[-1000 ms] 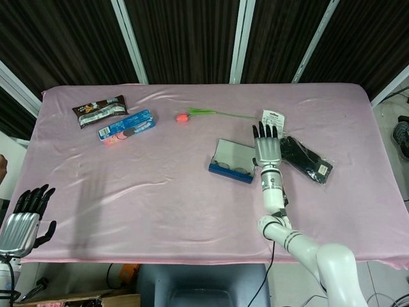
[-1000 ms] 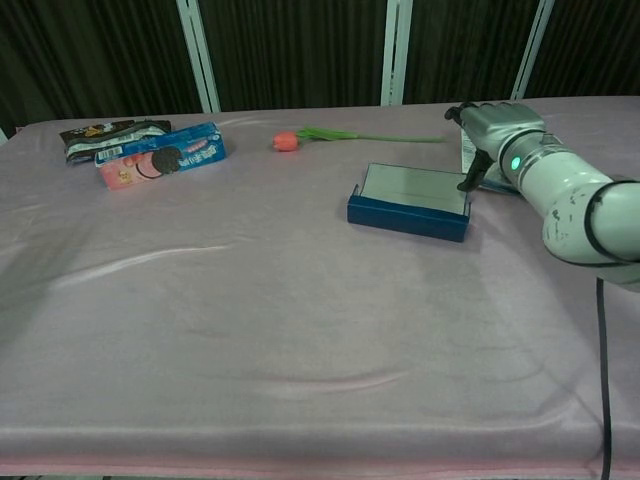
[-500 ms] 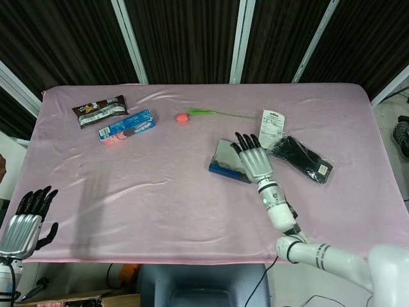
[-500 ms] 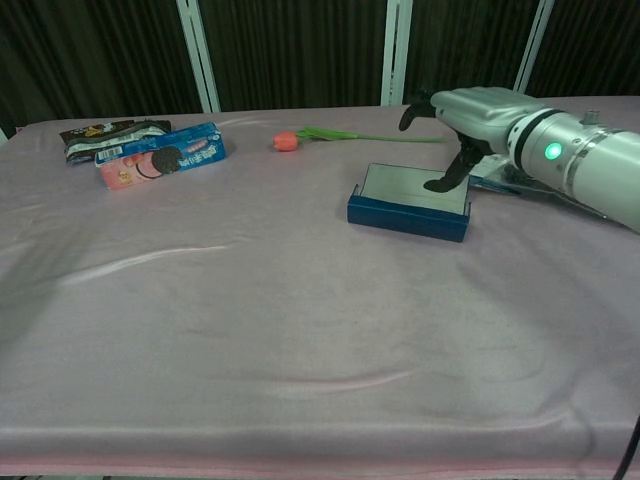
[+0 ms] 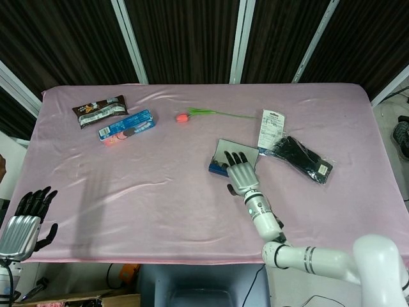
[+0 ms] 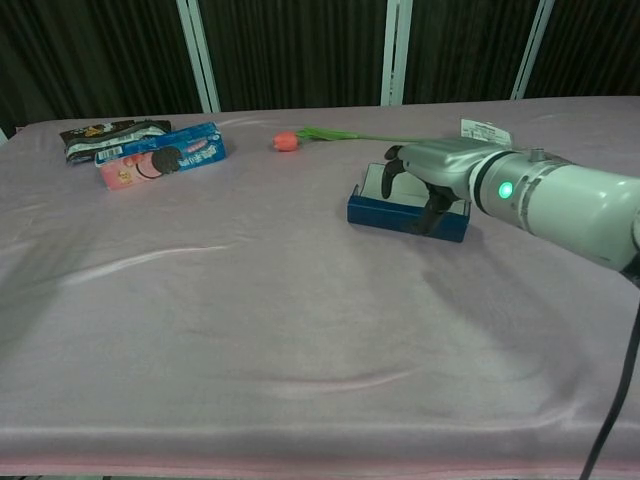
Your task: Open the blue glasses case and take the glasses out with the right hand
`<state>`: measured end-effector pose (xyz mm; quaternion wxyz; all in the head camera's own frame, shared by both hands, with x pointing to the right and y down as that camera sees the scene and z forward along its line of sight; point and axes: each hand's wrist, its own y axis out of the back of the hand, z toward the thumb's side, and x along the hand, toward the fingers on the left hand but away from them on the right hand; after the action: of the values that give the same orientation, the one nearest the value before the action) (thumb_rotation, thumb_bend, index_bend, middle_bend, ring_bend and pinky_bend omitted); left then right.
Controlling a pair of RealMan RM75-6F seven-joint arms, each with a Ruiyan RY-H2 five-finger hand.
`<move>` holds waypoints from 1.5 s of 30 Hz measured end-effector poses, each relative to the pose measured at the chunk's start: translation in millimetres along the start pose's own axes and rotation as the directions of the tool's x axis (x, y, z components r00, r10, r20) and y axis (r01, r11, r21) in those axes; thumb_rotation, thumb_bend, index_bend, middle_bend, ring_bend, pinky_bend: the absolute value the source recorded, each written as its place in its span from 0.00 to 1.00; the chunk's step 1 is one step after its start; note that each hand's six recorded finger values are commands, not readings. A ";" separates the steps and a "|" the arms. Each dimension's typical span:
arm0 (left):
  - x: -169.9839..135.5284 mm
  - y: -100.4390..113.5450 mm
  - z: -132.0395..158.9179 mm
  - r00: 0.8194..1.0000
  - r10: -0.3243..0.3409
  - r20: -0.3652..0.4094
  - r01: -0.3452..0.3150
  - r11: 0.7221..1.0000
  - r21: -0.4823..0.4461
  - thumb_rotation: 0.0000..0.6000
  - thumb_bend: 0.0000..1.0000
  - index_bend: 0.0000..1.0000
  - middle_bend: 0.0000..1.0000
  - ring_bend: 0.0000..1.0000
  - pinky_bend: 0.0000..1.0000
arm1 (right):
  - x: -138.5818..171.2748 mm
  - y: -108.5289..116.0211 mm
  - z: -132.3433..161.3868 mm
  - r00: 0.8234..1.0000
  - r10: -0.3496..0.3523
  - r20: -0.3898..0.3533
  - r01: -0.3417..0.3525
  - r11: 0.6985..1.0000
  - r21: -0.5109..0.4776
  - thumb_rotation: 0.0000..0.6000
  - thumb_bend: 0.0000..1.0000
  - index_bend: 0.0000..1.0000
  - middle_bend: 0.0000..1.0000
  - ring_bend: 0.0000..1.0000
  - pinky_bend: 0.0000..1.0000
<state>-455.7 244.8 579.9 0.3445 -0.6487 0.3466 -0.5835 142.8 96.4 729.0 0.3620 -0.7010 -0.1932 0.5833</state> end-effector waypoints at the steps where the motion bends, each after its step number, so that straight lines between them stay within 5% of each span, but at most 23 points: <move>1: -0.3 0.4 -0.4 1.000 0.001 -0.001 -0.001 1.000 0.000 1.00 0.41 0.00 0.00 0.00 0.00 | -1.1 -0.2 1.2 1.000 -0.004 0.004 0.004 1.000 0.006 1.00 0.51 0.42 0.00 0.00 0.00; 26: -0.8 4.2 -9.3 0.999 0.017 -0.037 -0.016 1.000 0.011 1.00 0.41 0.00 0.00 0.00 0.00 | -36.1 -6.9 25.9 0.997 0.001 0.072 -0.003 1.000 0.027 1.00 0.51 0.41 0.00 0.00 0.00; 37: -0.1 4.3 -9.0 0.999 0.020 -0.039 -0.019 1.000 0.013 1.00 0.41 0.00 0.00 0.00 0.00 | -25.1 -7.0 52.3 1.000 0.002 -0.007 -0.001 0.999 0.041 1.00 0.51 0.42 0.00 0.00 0.00; 45: -0.1 1.0 -4.8 0.999 0.023 -0.038 -0.021 0.999 0.040 1.00 0.41 0.00 0.00 0.00 0.00 | 17.3 -16.0 65.9 0.989 0.036 -0.141 -0.020 0.993 0.113 1.00 0.52 0.42 0.00 0.00 0.00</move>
<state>-460.5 244.1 579.4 0.3568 -0.6265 0.3488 -0.5988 86.3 137.6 725.2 0.4054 -0.7223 -0.1240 0.5464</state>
